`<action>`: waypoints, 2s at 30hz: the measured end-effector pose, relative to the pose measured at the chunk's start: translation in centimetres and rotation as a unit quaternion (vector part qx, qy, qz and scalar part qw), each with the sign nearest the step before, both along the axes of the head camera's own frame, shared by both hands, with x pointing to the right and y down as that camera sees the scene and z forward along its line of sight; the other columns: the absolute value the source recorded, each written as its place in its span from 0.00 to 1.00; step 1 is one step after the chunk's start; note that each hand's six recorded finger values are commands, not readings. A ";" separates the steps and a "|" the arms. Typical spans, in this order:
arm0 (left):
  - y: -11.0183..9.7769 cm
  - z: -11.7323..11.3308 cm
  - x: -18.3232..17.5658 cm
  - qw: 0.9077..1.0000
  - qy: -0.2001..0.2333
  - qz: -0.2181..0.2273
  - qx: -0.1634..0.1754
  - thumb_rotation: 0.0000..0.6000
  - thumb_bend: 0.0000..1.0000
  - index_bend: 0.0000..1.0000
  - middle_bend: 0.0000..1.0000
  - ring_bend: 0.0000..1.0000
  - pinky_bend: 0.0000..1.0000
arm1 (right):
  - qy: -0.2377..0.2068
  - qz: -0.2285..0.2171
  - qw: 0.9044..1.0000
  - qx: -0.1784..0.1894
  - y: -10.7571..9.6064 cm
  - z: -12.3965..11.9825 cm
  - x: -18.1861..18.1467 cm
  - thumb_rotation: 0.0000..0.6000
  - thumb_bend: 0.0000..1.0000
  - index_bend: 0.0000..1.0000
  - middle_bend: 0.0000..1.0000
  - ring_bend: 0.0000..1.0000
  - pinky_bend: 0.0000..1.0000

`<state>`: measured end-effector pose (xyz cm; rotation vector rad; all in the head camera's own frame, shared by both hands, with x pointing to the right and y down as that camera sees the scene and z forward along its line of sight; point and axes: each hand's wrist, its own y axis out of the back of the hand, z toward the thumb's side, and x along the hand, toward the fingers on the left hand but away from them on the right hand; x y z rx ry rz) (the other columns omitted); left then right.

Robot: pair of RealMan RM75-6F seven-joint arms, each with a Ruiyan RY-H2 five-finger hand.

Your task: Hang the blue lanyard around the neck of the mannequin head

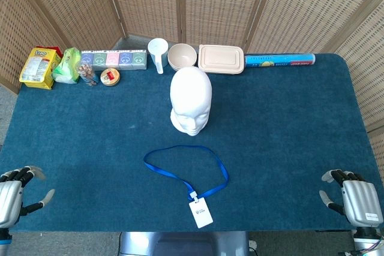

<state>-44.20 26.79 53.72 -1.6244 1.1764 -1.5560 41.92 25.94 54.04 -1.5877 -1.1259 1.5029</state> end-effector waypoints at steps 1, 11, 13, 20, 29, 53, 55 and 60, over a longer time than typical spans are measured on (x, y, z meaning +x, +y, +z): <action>0.0 0.1 0.0 1.000 0.000 -0.001 -0.003 0.76 0.23 0.46 0.37 0.34 0.27 | 0.000 0.001 1.000 -0.001 0.0 0.1 0.0 1.00 0.30 0.46 0.49 0.45 0.41; 0.1 0.1 -0.9 1.000 0.001 -0.019 0.000 0.76 0.23 0.46 0.37 0.34 0.27 | -0.013 -0.001 1.000 0.003 -0.6 0.2 -0.5 1.00 0.30 0.45 0.49 0.45 0.41; 0.1 0.3 -0.9 1.000 0.003 -0.017 -0.003 0.76 0.24 0.46 0.37 0.34 0.27 | -0.018 -0.001 1.000 0.006 -0.8 0.2 -0.7 1.00 0.30 0.44 0.49 0.45 0.42; -0.6 0.6 -0.2 1.000 0.009 -0.007 -0.006 0.76 0.24 0.46 0.37 0.34 0.27 | -0.039 -0.004 0.999 0.010 -2.7 0.9 -2.2 1.00 0.30 0.43 0.49 0.45 0.44; -1.6 1.4 0.5 1.000 0.009 0.005 -0.014 0.76 0.24 0.46 0.37 0.34 0.27 | -0.019 0.014 1.000 -0.004 -5.0 2.7 -3.9 1.00 0.30 0.41 0.49 0.48 0.57; -5.7 4.1 3.5 0.998 0.014 0.055 -0.032 0.76 0.23 0.46 0.37 0.34 0.27 | -0.038 -0.020 0.999 -0.002 -6.4 9.2 -14.3 1.00 0.29 0.44 0.90 1.00 1.00; -5.9 4.3 3.9 0.997 0.016 0.061 -0.033 0.76 0.24 0.46 0.37 0.34 0.27 | -0.041 -0.031 0.999 -0.008 -6.2 9.6 -15.3 1.00 0.29 0.45 0.91 1.00 1.00; -6.3 4.5 4.5 0.997 0.018 0.067 -0.035 0.76 0.23 0.46 0.37 0.34 0.27 | -0.044 -0.055 0.997 -0.021 -6.1 10.5 -17.3 1.00 0.29 0.45 0.94 1.00 1.00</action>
